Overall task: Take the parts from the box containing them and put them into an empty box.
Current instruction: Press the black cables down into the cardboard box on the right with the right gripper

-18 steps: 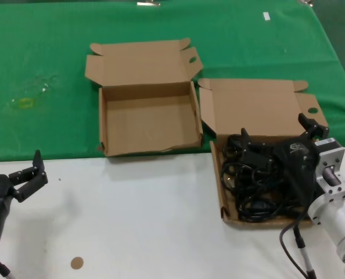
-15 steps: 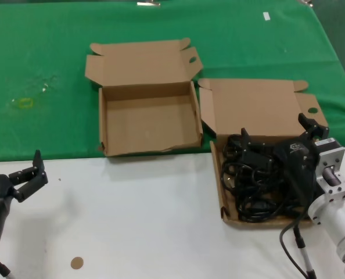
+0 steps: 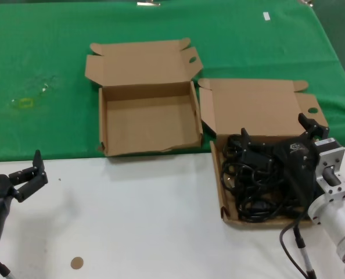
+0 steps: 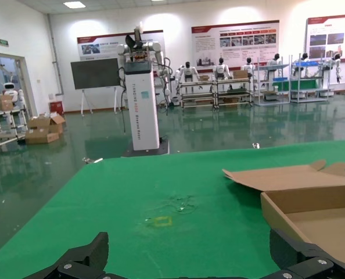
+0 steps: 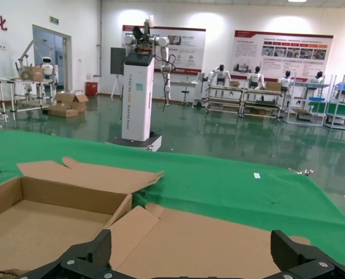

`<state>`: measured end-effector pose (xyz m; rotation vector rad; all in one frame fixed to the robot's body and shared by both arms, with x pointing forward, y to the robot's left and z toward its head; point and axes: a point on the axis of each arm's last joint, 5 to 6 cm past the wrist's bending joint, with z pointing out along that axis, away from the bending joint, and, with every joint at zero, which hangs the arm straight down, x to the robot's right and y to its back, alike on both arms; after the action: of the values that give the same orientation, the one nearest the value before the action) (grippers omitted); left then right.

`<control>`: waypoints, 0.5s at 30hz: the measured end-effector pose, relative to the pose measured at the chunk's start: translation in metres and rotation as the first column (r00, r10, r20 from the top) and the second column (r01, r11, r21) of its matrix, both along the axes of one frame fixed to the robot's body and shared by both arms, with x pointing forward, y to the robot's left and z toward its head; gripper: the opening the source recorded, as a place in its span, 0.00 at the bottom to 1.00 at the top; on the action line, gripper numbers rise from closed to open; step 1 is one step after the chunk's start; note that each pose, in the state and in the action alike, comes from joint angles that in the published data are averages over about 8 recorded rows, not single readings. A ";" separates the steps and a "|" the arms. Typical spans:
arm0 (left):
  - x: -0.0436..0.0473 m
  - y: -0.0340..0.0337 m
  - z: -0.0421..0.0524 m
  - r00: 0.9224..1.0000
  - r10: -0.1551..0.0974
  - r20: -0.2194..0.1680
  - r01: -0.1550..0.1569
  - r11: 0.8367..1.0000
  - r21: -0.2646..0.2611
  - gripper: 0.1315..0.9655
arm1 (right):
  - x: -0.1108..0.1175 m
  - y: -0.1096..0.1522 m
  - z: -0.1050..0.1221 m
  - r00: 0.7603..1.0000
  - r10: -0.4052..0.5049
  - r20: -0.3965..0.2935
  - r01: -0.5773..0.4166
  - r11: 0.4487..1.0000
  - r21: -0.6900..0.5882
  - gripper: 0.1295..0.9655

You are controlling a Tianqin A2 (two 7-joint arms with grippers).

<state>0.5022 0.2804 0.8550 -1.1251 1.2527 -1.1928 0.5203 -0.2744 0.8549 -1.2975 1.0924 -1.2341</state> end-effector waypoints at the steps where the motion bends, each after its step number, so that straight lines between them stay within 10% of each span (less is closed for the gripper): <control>1: 0.0000 0.0000 0.0000 1.000 0.000 0.000 0.000 1.000 0.000 1.00 | 0.000 0.000 0.000 1.000 0.000 0.000 0.000 1.000 0.000 1.00; 15: 0.0000 0.0000 0.0000 1.000 0.000 0.000 0.000 1.000 0.000 1.00 | 0.000 0.000 0.000 1.000 0.000 0.000 0.000 1.000 0.000 1.00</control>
<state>0.5022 0.2804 0.8550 -1.1251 1.2527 -1.1928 0.5203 -0.2744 0.8549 -1.2975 1.0924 -1.2341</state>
